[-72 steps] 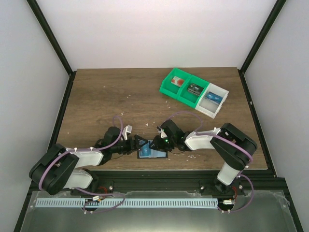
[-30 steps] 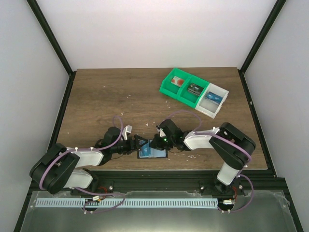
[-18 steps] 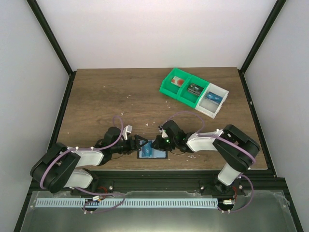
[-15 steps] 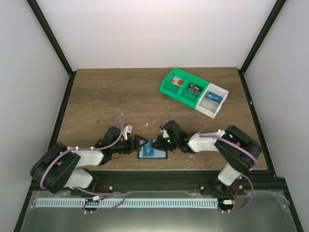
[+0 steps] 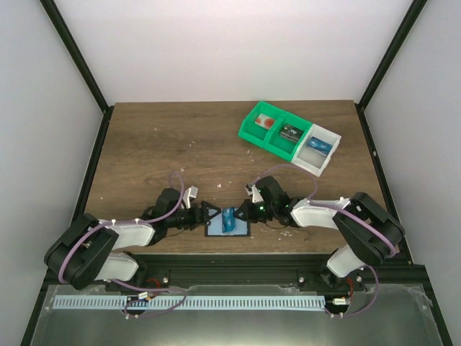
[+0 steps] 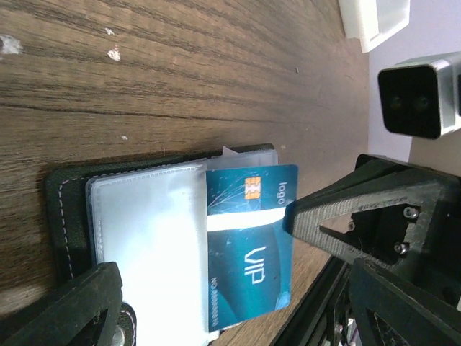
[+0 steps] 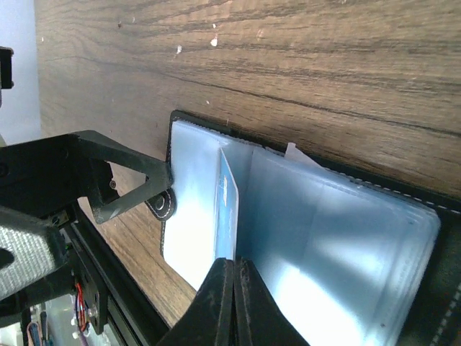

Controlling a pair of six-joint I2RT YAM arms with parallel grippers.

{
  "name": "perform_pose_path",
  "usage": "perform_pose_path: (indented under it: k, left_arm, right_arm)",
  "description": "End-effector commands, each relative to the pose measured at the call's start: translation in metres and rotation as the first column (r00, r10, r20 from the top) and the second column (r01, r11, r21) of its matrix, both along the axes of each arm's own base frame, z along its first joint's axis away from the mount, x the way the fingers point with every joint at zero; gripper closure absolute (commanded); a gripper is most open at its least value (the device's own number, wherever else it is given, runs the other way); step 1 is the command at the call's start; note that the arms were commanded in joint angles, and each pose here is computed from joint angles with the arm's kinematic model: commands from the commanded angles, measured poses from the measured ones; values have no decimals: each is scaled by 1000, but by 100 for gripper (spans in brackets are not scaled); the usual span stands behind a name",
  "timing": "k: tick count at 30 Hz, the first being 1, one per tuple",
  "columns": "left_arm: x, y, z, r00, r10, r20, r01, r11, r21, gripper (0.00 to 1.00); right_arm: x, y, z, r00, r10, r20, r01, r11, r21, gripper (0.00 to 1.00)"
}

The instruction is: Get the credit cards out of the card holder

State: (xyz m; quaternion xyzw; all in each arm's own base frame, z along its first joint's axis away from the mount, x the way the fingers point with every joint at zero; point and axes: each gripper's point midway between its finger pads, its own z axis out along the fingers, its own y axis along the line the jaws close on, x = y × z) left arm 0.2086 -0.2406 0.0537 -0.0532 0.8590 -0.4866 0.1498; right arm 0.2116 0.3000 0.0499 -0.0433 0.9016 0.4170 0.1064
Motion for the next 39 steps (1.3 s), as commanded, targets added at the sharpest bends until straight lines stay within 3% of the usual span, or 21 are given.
perform_pose_path:
  k: [1, 11, 17, 23, 30, 34, 39]
  left_arm:
    - [1, 0, 6, 1000, -16, 22, 15, 1000, 21, 13]
    - [10, -12, 51, 977, -114, 180, 111, 993, 29, 13]
    - [-2, -20, 89, 931, -212, 299, 225, 974, -11, 18]
    - [-27, -23, 106, 891, -320, 322, 352, 935, -47, 22]
    - [-51, -24, 129, 841, -377, 388, 451, 885, -118, 44]
    - [-51, -22, 130, 837, -371, 402, 445, 889, -105, 61]
    - [-51, -23, 128, 835, -380, 397, 452, 886, -102, 63]
  right_arm:
    - [1, -8, 13, 998, 49, 46, -50, 999, 5, 100]
    - [1, -22, 52, 976, 109, 187, -108, 994, -12, 99]
    - [-28, -11, 85, 925, 268, 267, -304, 947, 102, 100]
    - [-49, -6, 118, 879, 340, 335, -419, 886, 200, 100]
    - [-59, 1, 139, 844, 383, 374, -496, 823, 277, 100]
    - [-61, 4, 143, 839, 393, 377, -513, 803, 304, 99]
    - [-65, 5, 146, 836, 405, 371, -526, 782, 333, 100]
